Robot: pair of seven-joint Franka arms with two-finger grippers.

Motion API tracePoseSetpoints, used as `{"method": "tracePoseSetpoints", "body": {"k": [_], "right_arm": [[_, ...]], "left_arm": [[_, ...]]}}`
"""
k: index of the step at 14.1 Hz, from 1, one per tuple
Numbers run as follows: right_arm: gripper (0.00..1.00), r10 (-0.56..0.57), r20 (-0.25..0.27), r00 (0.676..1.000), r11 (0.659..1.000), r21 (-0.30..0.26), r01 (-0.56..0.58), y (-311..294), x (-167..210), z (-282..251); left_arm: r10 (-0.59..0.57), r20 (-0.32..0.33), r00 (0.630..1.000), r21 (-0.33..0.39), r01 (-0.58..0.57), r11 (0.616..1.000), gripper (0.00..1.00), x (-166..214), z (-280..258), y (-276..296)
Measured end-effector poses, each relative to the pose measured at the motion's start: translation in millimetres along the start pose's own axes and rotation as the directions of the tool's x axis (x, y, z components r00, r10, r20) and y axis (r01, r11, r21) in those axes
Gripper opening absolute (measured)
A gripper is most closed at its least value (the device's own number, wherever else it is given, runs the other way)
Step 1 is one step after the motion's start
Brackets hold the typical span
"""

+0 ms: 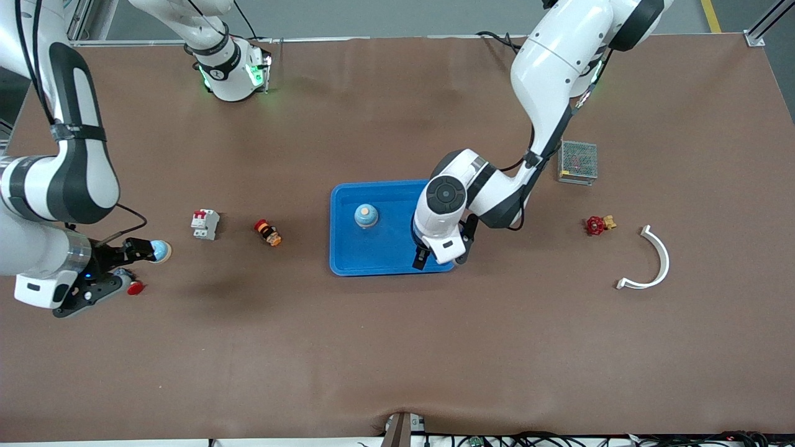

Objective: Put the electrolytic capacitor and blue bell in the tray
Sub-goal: 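Release the capacitor in the tray while the right gripper releases the button, then grasp the second blue button with the right gripper while the left gripper withdraws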

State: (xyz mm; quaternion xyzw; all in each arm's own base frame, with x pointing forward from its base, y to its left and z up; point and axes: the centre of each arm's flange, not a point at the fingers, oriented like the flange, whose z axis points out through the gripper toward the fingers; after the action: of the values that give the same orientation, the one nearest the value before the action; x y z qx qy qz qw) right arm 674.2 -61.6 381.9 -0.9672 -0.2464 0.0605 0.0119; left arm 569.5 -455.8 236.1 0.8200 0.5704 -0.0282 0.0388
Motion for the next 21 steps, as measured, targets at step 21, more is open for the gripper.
{"method": "tracePoseSetpoints", "body": {"k": [21], "right_arm": [[1.0,-0.021,-0.005,1.0,0.999,0.031,0.021,66.3,-82.4,106.2]], "left_arm": [[0.55,-0.067,0.832,0.069,-0.546,0.835,1.0,254.1,-293.3,-20.3]]}}
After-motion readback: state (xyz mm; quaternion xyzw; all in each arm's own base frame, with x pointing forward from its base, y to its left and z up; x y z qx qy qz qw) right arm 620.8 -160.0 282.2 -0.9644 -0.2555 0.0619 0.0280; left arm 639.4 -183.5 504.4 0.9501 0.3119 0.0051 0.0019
